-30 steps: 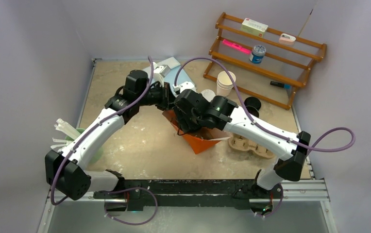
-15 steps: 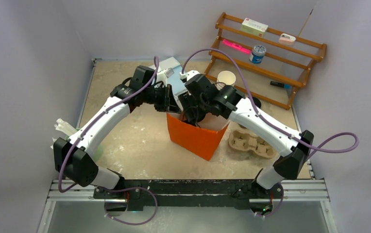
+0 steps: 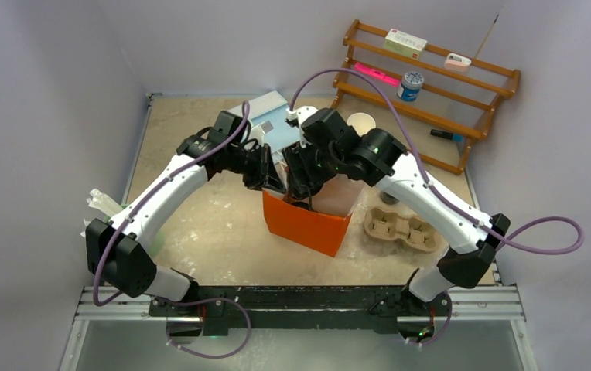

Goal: Pack the takeout coffee
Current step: Place the coffee cup on the cup tray.

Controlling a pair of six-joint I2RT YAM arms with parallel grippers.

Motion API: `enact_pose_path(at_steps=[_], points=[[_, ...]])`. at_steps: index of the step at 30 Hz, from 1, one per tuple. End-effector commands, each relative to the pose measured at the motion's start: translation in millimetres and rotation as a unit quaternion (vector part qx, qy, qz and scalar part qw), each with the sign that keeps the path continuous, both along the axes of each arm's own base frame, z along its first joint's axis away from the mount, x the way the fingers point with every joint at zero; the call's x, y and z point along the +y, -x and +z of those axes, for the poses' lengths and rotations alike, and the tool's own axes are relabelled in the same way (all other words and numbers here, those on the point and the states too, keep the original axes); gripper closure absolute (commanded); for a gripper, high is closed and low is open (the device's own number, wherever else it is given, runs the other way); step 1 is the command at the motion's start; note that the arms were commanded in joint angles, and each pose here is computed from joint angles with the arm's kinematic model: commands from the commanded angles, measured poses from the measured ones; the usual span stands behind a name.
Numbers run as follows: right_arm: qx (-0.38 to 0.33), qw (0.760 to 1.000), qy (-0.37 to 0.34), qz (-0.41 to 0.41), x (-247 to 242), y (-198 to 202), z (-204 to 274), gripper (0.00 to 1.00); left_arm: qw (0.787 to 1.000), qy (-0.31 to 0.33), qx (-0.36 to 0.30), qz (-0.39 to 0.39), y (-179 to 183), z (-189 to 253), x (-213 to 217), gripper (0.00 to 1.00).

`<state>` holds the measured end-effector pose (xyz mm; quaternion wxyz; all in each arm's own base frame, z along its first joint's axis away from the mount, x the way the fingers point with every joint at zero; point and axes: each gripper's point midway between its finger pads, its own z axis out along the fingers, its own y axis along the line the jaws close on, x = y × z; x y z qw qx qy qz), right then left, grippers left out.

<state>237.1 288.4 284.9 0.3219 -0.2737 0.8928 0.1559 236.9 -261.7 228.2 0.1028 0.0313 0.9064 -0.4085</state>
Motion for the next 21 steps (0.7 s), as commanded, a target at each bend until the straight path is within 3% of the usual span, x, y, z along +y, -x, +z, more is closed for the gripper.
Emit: enact_pose_path(at_steps=[1, 8, 15, 21], points=[[-0.025, 1.000, -0.015, 0.009, 5, 15, 21, 1.00, 1.000, 0.022, -0.010, 0.010, 1, 15, -4, 1.00], [-0.018, 1.000, 0.004, 0.000, -17, 31, 3, 1.00, 0.996, 0.027, -0.084, -0.003, -21, 22, -8, 1.00], [0.021, 0.996, 0.072, -0.044, -56, 47, -21, 1.00, 0.988, 0.011, -0.151, -0.008, -44, 29, -9, 1.00], [0.012, 0.996, 0.075, -0.055, -65, 48, -33, 1.00, 0.979, 0.011, -0.198, -0.037, -60, 39, -16, 1.00]])
